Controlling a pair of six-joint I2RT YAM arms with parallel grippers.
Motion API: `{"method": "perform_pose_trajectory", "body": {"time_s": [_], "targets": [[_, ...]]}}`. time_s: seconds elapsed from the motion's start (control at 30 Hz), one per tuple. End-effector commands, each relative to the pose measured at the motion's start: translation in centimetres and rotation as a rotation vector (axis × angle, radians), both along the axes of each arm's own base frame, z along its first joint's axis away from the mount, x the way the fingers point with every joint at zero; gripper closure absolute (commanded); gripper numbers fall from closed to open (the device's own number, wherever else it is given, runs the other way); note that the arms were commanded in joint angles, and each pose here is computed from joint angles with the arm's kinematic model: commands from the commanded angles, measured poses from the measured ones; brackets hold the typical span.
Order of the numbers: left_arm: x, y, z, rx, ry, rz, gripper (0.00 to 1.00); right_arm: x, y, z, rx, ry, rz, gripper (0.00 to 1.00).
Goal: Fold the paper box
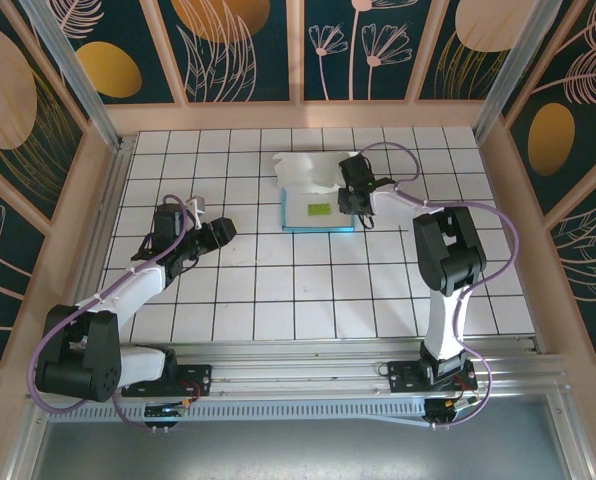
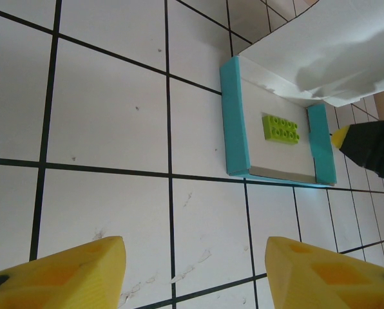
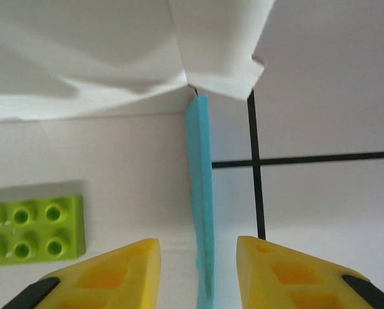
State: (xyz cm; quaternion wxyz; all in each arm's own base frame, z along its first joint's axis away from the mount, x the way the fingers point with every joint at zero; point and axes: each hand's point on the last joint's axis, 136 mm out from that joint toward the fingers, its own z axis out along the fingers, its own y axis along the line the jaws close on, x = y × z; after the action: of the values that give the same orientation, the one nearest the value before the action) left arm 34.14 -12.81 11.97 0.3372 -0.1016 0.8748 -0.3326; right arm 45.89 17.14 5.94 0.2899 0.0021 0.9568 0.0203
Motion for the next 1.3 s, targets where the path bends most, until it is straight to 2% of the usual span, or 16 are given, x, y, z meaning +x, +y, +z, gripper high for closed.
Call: {"method": "perform_pose_trajectory", "body": {"time_s": [0.0,0.17,0.23,0.3,0.53,0.63,0.7,0.8,0.87,1.13,1.27], "targets": [[0.1,-0.3,0.2,-0.006,0.0,-0.004,0.41,1.3,-0.9,-1.0,-0.051,-0.006,-0.039,0.64],[0.1,-0.3,0.1,-0.007,0.001,-0.002,0.41,1.2,-1.5,-3.2,-0.109,0.033,-0.034,0.75],[0.1,-0.3,0.1,-0.007,0.001,-0.003,0.41,0.9,-1.8,-3.6,-0.129,0.039,-0.038,0.88],[0.1,-0.3,0.2,-0.007,-0.001,-0.003,0.41,0.7,-1.9,-3.9,-0.138,0.043,-0.035,0.94],[0.1,-0.3,0.2,-0.01,-0.003,-0.003,0.41,-1.1,-2.0,-7.3,-0.158,0.089,-0.028,0.96],[0.0,-0.3,0.3,-0.01,-0.003,-0.001,0.41,-2.5,-1.8,-9.2,-0.096,0.121,-0.035,0.95],[-0.1,-0.3,0.2,-0.009,-0.001,-0.004,0.41,-2.7,-1.4,-8.9,-0.062,0.125,-0.033,0.93],[0.1,-0.3,0.2,-0.005,0.002,-0.006,0.4,-1.7,-0.8,-5.8,-0.023,0.074,-0.028,0.77],[0.2,-0.3,0.4,-0.003,-0.002,-0.005,0.4,-1.1,-0.4,-3.3,0.007,0.029,-0.018,0.72],[0.9,-0.6,0.9,0.01,-0.012,-0.013,0.4,-1.7,-0.5,3.5,0.077,-0.073,-0.025,0.66],[2.0,-1.7,1.8,0.12,-0.037,-0.032,0.41,-3.4,-1.2,6.8,0.157,-0.139,-0.038,0.62]]}}
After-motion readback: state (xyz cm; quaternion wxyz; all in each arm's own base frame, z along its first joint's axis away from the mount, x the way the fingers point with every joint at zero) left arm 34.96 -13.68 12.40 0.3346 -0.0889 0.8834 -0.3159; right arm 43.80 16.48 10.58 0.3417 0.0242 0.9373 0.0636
